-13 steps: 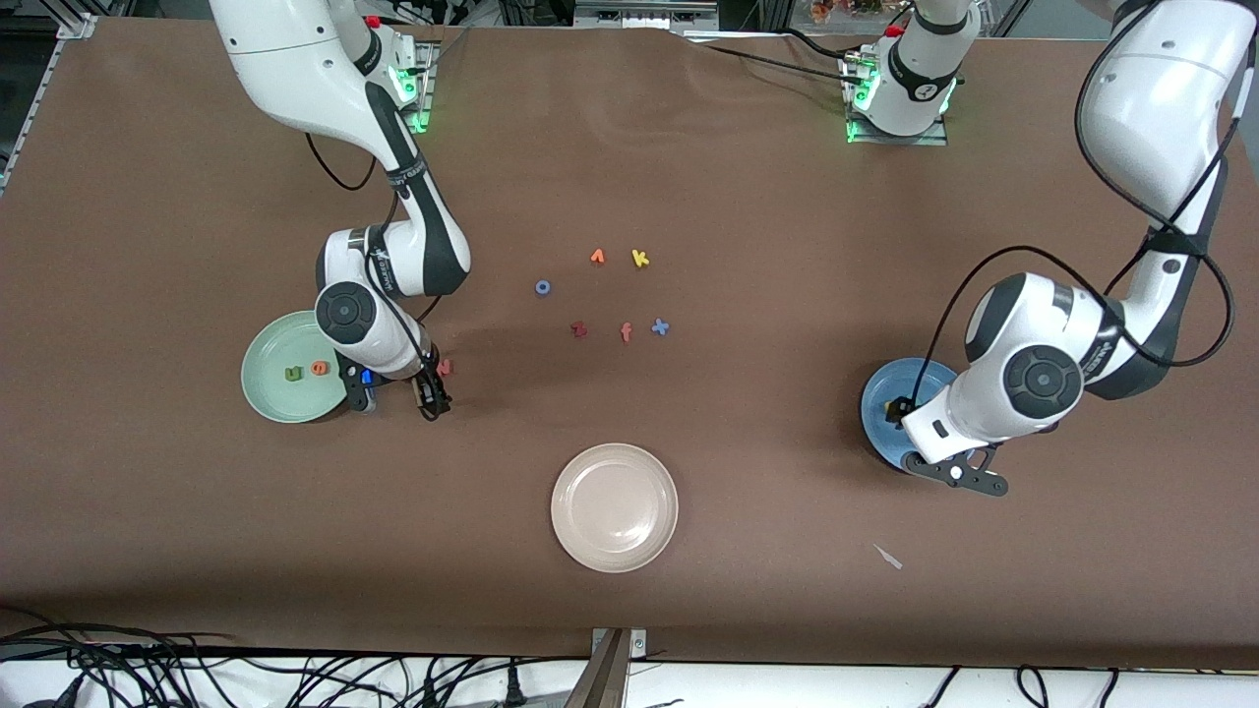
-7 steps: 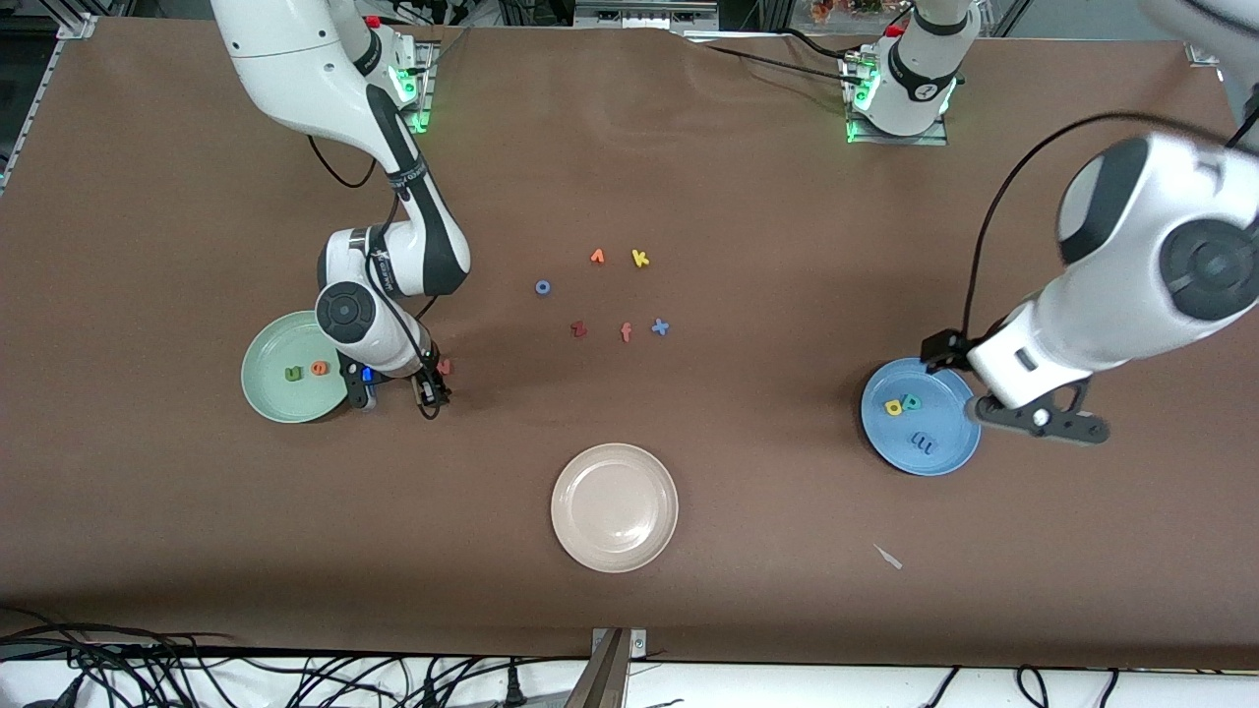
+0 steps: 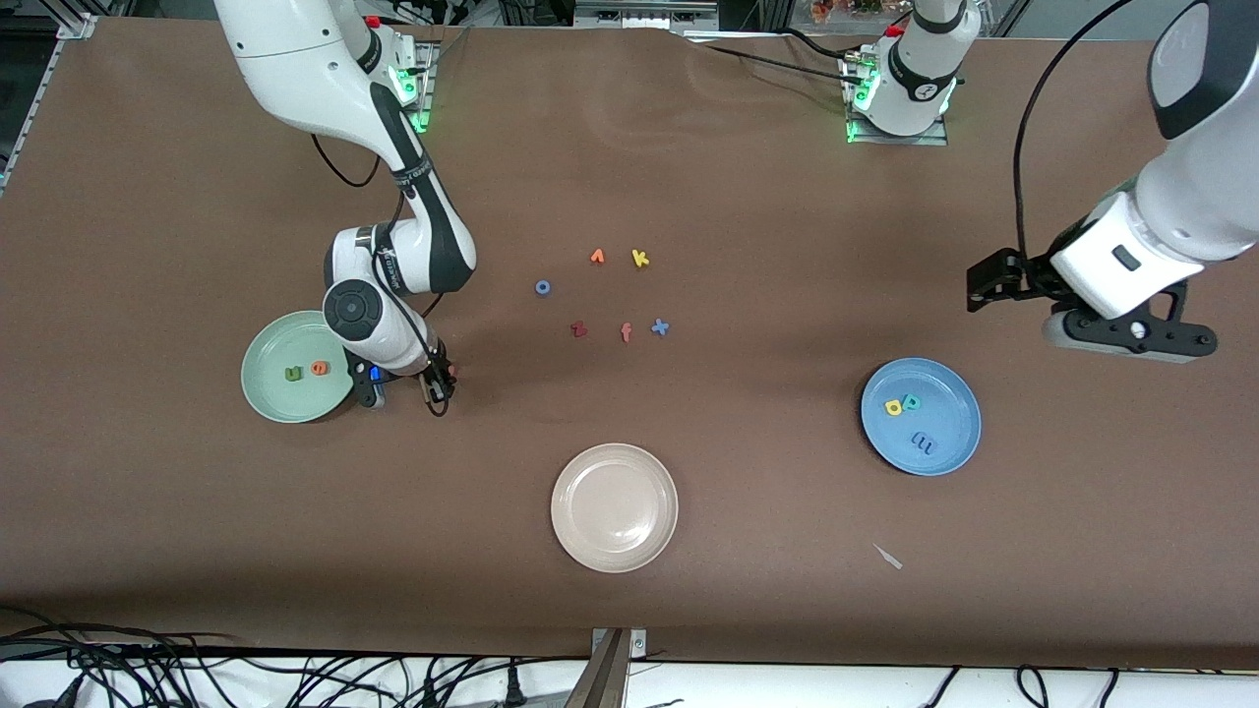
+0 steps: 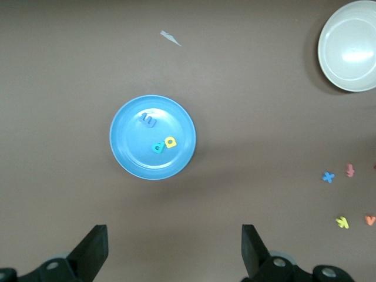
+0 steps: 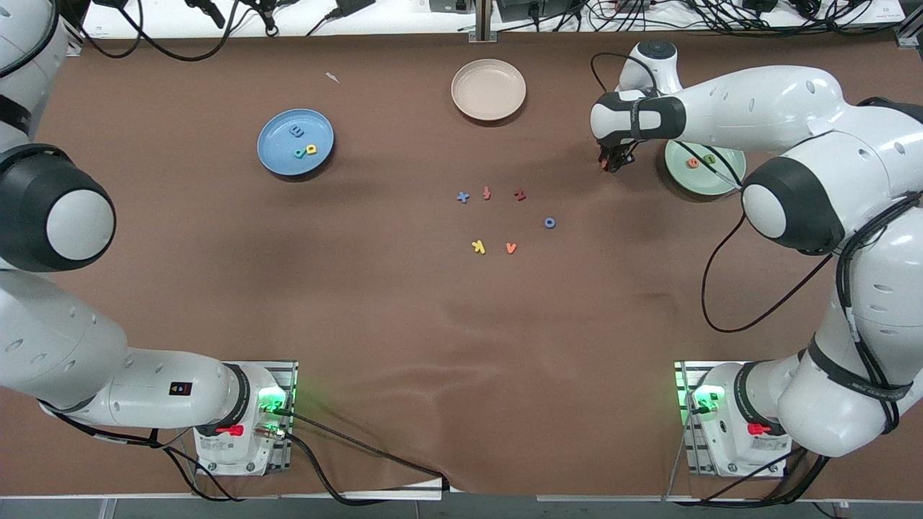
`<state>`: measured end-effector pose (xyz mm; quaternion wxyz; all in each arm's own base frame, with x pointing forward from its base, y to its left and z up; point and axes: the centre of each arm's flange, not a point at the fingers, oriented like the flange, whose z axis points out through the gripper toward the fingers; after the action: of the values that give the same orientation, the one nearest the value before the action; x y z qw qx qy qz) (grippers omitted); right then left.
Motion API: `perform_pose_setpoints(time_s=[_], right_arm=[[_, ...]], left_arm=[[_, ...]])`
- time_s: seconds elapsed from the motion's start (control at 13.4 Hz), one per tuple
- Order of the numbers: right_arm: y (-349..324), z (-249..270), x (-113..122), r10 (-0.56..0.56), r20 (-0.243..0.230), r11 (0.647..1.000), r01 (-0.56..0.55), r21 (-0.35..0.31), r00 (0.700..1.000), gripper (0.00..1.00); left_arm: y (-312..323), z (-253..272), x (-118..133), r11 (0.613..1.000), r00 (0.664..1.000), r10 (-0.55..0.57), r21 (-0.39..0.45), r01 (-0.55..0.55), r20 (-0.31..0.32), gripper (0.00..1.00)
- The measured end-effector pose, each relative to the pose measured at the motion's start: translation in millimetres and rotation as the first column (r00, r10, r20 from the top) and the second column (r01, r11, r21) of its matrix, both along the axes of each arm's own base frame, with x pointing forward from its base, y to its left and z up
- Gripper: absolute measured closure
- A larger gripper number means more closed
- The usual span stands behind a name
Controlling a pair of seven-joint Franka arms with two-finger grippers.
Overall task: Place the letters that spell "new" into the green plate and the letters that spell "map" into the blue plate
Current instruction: 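Retract the left gripper while the right gripper carries the pink letter to green, then lower the pink letter onto the green plate and open the right gripper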
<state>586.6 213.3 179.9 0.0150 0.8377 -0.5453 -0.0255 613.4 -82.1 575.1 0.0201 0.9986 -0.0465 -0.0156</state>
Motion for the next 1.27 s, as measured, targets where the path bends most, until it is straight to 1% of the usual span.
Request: perform_pose_setpoints(time_s=[0.15, 0.22, 0.3, 0.37, 0.52, 0.6, 0.67, 0.75, 0.97, 1.2, 1.27], right_arm=[[0.6, 0.8, 0.5, 0.025, -0.001, 1.0, -0.025, 0.002, 1.0, 0.72], [3.5, 3.9, 1.9, 0.036, -0.013, 0.999, -0.036, 0.005, 0.999, 0.72], [6.9, 10.7, 4.9, 0.056, -0.038, 0.998, -0.055, 0.008, 0.998, 0.72], [7.3, 21.6, 10.1, 0.088, -0.065, 0.996, -0.087, 0.012, 0.994, 0.72], [-16.6, 48.8, 24.4, 0.175, -0.099, 0.984, -0.175, 0.018, 0.98, 0.72], [-38.6, 59.9, 28.3, 0.224, -0.125, 0.975, -0.223, 0.022, 0.967, 0.72], [-62.5, 67.8, 29.5, 0.265, -0.158, 0.964, -0.264, 0.031, 0.951, 0.72], [-86.8, 73.1, 30.6, 0.304, -0.184, 0.953, -0.302, 0.041, 0.935, 0.72], [-150.8, 72.1, 32.5, 0.386, -0.217, 0.922, -0.384, 0.054, 0.896, 0.72], [-212.0, 51.9, 30.6, 0.441, -0.251, 0.897, -0.436, 0.08, 0.862, 0.72], [-224.8, 47.4, 29.8, 0.457, -0.255, 0.889, -0.449, 0.092, 0.852, 0.65]], left_arm=[[14.9, -14.0, 0.4, 1.0, 0.999, 0.011, 0.015, -0.012, 0.044, 0.0], [17.3, -17.6, 1.3, 1.0, 0.997, 0.014, 0.015, -0.015, 0.075, 0.0], [19.7, -14.6, -0.2, 1.0, 0.994, 0.018, 0.013, -0.019, 0.105, 0.0], [22.6, -9.4, -6.2, 1.0, 0.993, 0.021, 0.013, -0.023, 0.117, 0.0], [27.5, -0.3, -20.6, 0.999, 0.991, 0.027, 0.016, -0.029, 0.128, 0.0], [34.0, 3.0, -24.8, 0.999, 0.991, 0.036, 0.017, -0.038, 0.131, 0.0], [42.5, 4.4, -27.4, 0.999, 0.991, 0.039, 0.019, -0.042, 0.128, 0.0], [48.6, 3.3, -30.0, 0.999, 0.993, 0.038, 0.022, -0.04, 0.109, 0.0], [43.6, -0.9, -37.0, 0.999, 0.999, 0.019, 0.028, -0.02, 0.05, 0.0], [33.6, -3.2, -41.8, 1.0, 1.0, 0.001, 0.029, -0.001, 0.016, 0.0], [29.9, -4.1, -43.7, 1.0, 1.0, -0.006, 0.03, 0.006, 0.002, 0.0]])
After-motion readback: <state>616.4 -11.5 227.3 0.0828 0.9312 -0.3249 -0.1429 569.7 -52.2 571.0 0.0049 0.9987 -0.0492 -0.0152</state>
